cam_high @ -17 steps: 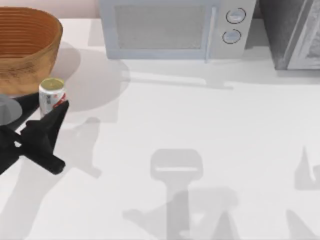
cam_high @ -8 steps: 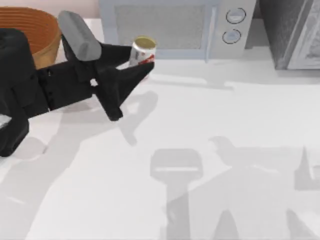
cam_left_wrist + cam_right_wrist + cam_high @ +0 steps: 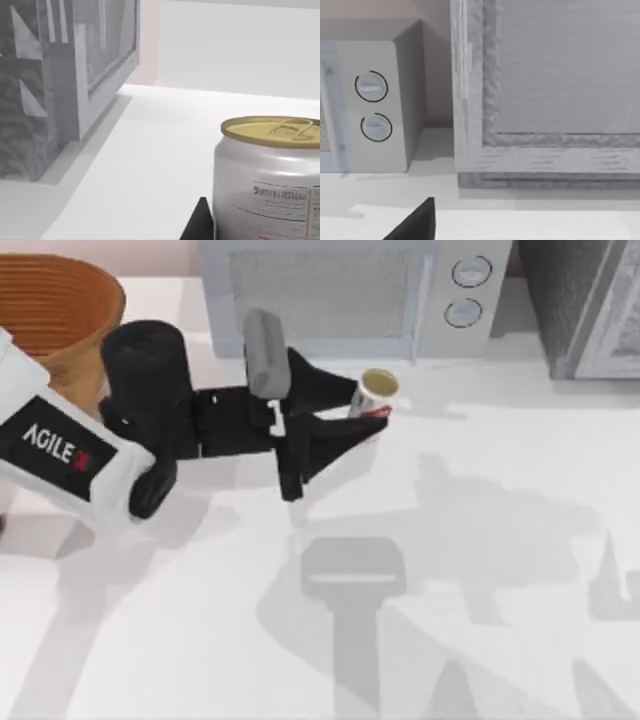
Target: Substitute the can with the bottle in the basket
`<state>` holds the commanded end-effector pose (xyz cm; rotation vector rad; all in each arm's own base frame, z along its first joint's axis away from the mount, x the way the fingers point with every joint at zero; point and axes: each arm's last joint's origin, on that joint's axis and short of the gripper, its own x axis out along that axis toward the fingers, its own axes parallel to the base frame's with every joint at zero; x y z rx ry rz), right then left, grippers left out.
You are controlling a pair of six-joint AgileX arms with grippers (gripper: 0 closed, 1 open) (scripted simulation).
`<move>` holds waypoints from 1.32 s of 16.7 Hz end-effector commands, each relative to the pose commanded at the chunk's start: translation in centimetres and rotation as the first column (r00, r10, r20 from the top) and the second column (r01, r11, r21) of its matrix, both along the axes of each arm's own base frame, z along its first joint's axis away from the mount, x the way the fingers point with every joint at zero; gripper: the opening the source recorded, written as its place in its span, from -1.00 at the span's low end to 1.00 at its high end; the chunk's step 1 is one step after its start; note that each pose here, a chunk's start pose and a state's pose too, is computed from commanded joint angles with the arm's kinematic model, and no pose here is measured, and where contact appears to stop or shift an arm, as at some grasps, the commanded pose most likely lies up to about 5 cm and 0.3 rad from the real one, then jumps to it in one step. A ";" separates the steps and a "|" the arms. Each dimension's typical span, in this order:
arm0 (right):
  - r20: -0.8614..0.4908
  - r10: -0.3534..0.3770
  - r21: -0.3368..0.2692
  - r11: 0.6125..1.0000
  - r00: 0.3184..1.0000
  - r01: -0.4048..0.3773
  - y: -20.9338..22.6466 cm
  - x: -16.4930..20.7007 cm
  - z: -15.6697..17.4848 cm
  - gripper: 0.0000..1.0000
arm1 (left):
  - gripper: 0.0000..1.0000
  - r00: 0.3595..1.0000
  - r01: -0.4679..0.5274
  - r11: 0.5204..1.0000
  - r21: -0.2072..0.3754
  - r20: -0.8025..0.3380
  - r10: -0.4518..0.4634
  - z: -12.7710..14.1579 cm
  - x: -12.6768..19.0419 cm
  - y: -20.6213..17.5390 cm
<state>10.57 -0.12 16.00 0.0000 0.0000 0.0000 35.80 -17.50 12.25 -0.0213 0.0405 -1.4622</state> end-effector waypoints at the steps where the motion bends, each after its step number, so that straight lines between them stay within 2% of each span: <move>1: 0.000 0.000 0.000 1.000 1.000 0.000 0.0 0.0 0.0 1.00 | -1.00 1.000 0.028 1.000 -0.001 -0.001 -0.028 -1.3 0.5 -0.3; 6: 0.000 0.000 0.000 1.000 1.000 0.000 0.0 0.0 0.0 1.00 | -1.00 0.994 0.113 0.994 -0.004 0.003 -0.113 -7.0 1.9 -0.7; 10: 0.000 0.000 0.000 1.000 1.000 0.000 0.0 0.0 0.0 1.00 | -1.00 0.992 0.127 0.992 -0.007 0.022 -0.126 -9.5 2.6 -0.1; 14: 0.000 0.000 0.000 1.000 1.000 0.000 0.0 0.0 0.0 1.00 | -1.00 0.991 0.128 0.992 -0.010 0.040 -0.128 -10.4 3.0 0.4; 20: 0.000 0.000 0.000 1.000 1.000 0.000 0.0 0.0 0.0 1.00 | -1.00 0.991 0.128 0.992 -0.010 0.041 -0.128 -10.5 3.0 0.4; 22: 0.000 0.000 0.000 1.000 1.000 0.000 0.0 0.0 0.0 1.00 | -0.70 0.991 0.128 0.992 -0.010 0.041 -0.128 -10.5 3.0 0.4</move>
